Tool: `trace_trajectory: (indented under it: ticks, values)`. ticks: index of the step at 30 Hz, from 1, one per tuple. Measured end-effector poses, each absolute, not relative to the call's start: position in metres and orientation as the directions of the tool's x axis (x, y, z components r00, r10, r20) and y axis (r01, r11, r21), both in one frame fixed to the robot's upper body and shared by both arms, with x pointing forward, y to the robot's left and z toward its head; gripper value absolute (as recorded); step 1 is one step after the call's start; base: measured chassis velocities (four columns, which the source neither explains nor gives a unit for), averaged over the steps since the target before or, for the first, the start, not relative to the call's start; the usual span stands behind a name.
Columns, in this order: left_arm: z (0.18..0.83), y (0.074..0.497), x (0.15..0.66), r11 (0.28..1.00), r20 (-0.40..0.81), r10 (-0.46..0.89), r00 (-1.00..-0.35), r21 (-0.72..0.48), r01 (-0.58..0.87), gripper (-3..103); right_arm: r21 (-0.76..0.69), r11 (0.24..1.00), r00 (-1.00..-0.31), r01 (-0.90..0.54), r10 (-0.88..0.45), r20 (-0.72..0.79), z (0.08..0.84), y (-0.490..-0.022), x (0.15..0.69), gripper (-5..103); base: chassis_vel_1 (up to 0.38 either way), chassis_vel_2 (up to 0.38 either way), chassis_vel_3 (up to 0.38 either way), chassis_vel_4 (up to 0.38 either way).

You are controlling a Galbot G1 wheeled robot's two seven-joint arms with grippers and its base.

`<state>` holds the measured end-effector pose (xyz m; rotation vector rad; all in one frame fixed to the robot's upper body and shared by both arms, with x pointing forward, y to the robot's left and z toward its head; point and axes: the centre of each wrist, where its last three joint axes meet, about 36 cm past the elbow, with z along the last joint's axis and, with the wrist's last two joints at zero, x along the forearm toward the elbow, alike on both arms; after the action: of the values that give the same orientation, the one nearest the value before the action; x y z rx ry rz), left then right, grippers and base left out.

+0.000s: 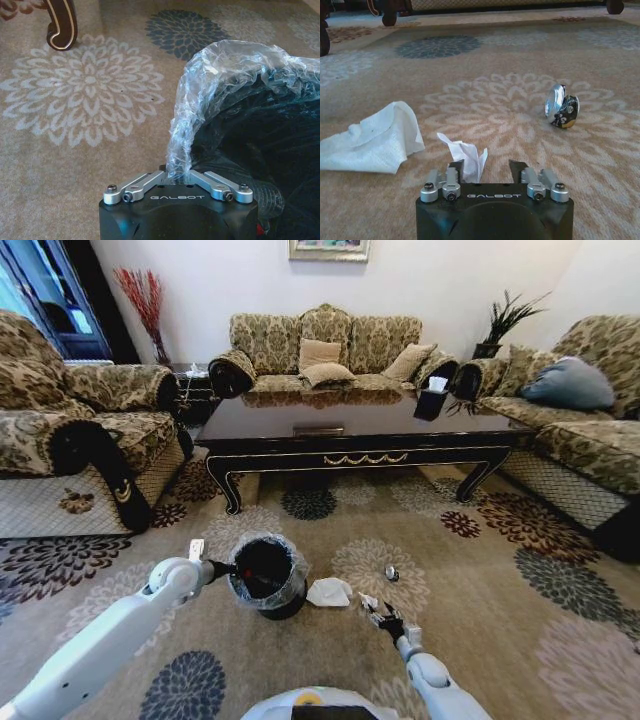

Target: Move to the front of the table and pick up the trash from the floor, then place it into the trash bin.

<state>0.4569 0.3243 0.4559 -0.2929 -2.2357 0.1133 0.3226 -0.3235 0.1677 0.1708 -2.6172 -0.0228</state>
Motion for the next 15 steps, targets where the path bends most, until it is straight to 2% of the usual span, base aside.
trace_trajectory:
  ticks: [1,4,5,7,11,13,15]
  values:
    - [0.4556,0.3241,0.4569,0.968,0.755,0.248,-0.606,-0.181,0.171,0,0.051,0.992,-0.861,-0.116,-0.126,0.492,0.1684,-0.3231,0.3234,47,0.0,0.0,0.0,0.0]
    - [0.4548,0.3235,0.4567,0.969,0.756,0.248,-0.606,-0.18,0.172,0,0.052,0.992,-0.861,-0.117,-0.128,0.492,0.1689,-0.3225,0.3236,47,0.0,0.0,0.0,0.0]
    - [0.4541,0.3231,0.4564,0.968,0.756,0.248,-0.606,-0.18,0.172,0,0.052,0.992,-0.86,-0.119,-0.129,0.493,0.1687,-0.3223,0.3226,31,0.0,0.0,0.0,0.0]
    - [0.4539,0.323,0.4562,0.968,0.756,0.248,-0.605,-0.181,0.172,0,0.052,0.991,-0.86,-0.119,-0.129,0.494,0.1685,-0.3221,0.3219,31,0.0,0.0,0.0,0.0]
    - [0.4521,0.3227,0.4551,0.969,0.758,0.246,-0.604,-0.176,0.173,0,0.057,0.991,-0.857,-0.123,-0.135,0.497,0.1673,-0.3188,0.319,10,0.0,0.0,0.0,0.0]
    - [0.4519,0.3227,0.4549,0.969,0.759,0.246,-0.603,-0.176,0.173,0,0.057,0.991,-0.857,-0.123,-0.135,0.497,0.1673,-0.3187,0.319,10,0.0,0.0,0.0,0.0]
    - [0.4518,0.3223,0.4546,0.969,0.759,0.246,-0.603,-0.176,0.174,0,0.058,0.991,-0.857,-0.124,-0.137,0.496,0.168,-0.3181,0.3188,2,0.0,0.0,0.0,0.0]
